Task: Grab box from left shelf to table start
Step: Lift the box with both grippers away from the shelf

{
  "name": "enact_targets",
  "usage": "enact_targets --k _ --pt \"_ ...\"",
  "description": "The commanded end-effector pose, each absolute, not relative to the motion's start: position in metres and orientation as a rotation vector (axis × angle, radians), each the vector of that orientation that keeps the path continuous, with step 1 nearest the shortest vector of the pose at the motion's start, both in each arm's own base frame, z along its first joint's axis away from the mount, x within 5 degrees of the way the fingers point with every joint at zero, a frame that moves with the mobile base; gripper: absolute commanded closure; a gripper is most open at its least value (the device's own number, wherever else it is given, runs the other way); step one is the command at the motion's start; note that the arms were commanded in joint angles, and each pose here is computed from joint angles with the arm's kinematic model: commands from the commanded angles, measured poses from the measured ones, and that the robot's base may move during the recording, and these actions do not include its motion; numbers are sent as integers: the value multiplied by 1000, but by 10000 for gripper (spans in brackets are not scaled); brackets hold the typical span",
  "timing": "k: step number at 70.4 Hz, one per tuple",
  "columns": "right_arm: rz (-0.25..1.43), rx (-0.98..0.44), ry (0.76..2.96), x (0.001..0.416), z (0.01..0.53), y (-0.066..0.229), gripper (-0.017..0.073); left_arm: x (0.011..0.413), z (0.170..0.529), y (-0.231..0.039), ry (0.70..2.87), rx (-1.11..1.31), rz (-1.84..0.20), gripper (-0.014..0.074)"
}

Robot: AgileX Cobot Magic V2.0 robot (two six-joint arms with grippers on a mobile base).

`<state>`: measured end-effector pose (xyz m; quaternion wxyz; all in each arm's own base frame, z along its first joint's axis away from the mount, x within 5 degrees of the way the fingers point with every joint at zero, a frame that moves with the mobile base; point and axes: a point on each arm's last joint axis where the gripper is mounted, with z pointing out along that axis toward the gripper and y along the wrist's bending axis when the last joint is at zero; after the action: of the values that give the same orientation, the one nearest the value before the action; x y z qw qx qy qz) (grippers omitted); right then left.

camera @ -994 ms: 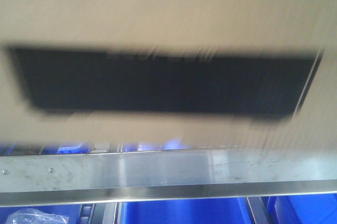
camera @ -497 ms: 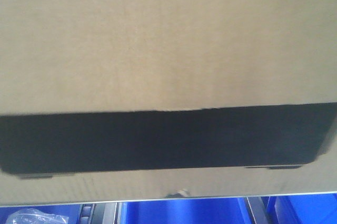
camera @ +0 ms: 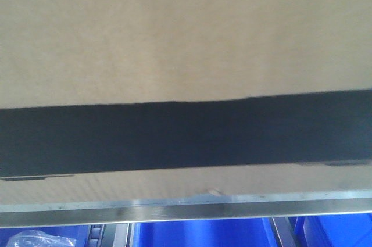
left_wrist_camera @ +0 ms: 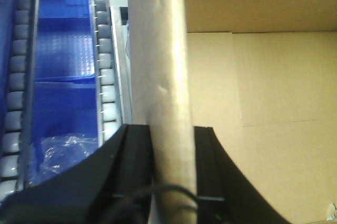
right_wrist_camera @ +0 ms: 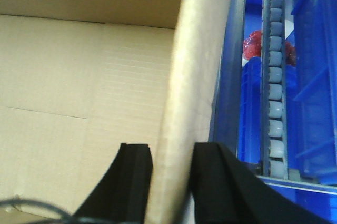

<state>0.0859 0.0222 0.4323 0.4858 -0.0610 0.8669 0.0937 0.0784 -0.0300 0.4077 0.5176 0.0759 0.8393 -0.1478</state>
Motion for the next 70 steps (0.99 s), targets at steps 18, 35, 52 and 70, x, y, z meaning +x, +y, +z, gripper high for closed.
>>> enact_targets --k 18,35,52,70 --pt "314 -151 1942 71 447 24 501 69 437 -39 1796 129 -598 689" --pt "314 -151 1946 72 446 24 503 69 437 -39 1798 130 -598 690" --pt "314 -151 1947 72 446 24 503 69 437 -39 1798 130 -598 690" --pt "314 -151 1947 72 446 24 503 69 437 -39 1798 130 -598 690"
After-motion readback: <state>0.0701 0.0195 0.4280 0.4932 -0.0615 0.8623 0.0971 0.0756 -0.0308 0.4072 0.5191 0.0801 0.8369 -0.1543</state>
